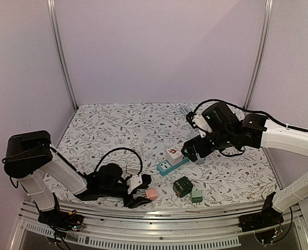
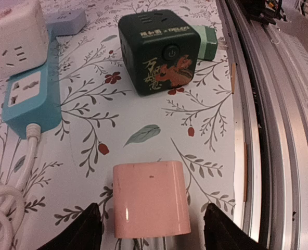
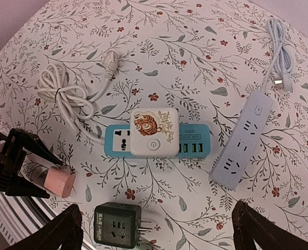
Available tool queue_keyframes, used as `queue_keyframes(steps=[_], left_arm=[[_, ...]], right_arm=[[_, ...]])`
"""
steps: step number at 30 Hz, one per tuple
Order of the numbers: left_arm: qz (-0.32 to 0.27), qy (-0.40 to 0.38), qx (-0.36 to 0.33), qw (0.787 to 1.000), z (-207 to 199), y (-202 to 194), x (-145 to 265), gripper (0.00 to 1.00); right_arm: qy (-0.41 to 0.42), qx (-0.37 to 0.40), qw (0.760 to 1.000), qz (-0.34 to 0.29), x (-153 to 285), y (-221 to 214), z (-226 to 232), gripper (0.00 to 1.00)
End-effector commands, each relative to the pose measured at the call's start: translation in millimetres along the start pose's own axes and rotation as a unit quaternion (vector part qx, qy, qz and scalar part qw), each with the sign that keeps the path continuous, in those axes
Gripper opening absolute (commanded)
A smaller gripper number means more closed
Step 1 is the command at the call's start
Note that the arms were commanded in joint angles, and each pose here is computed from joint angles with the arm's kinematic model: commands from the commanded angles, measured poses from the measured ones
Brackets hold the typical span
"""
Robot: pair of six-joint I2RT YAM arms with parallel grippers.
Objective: Insert the plug
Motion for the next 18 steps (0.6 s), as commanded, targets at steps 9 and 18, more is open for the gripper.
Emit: queue_keyframes(steps=[9, 18], left_arm=[[0.033, -0.01, -0.012, 0.999, -6.4, -8.6, -14.7, 0.4], [0.026, -0.011, -0.01, 1.0, -6.4, -3.6, -15.6, 0.25]], right_arm=[[0.005, -0.004, 1.0, 0.001, 3.7, -3.2, 0.8, 0.99], [0.014, -0.005, 1.0, 0.003, 4.8, -3.0, 3.6, 0.99]])
Point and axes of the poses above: each gripper's point midway between its finger pads, its own x axis back along the fingers, its own z axis along the line the jaws close on, y = z × x, the point moved 1 cm from there along x, back along the fingers, and after that the axes turned 6 degrees about -x, right-handed, at the moved point
